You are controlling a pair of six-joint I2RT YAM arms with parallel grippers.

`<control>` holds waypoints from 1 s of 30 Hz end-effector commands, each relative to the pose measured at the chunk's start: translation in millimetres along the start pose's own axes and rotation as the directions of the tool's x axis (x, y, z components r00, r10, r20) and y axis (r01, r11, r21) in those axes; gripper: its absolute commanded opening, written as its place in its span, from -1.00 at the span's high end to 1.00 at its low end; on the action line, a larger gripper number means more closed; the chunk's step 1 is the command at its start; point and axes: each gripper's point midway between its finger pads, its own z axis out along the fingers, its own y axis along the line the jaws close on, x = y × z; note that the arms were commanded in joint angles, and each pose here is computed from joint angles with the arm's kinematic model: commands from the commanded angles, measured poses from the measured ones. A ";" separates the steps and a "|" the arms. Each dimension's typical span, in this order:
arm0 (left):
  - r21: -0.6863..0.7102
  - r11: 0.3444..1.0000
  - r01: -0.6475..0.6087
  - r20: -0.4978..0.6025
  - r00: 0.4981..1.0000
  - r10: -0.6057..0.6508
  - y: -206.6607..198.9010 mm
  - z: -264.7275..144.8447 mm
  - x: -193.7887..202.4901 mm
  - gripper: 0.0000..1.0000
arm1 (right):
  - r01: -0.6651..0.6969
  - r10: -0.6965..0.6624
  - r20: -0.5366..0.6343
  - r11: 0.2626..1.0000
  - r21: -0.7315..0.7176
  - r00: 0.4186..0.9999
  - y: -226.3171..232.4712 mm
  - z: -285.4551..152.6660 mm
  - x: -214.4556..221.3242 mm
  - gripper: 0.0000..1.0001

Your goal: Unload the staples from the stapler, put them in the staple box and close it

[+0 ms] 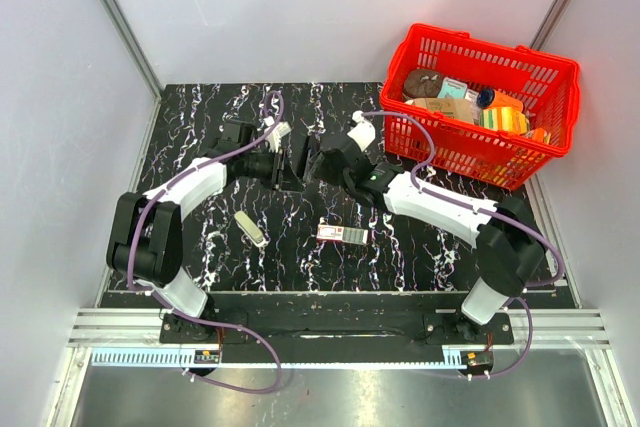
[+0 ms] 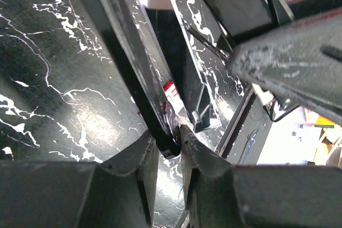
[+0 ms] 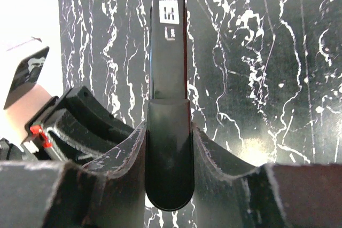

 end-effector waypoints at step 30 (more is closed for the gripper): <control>-0.413 0.653 -0.635 -0.126 0.750 0.650 71.4 -55.0 -40.1 1.00 | 0.135 -0.219 -0.190 0.917 -0.376 0.957 15.2 -60.4 51.6 1.00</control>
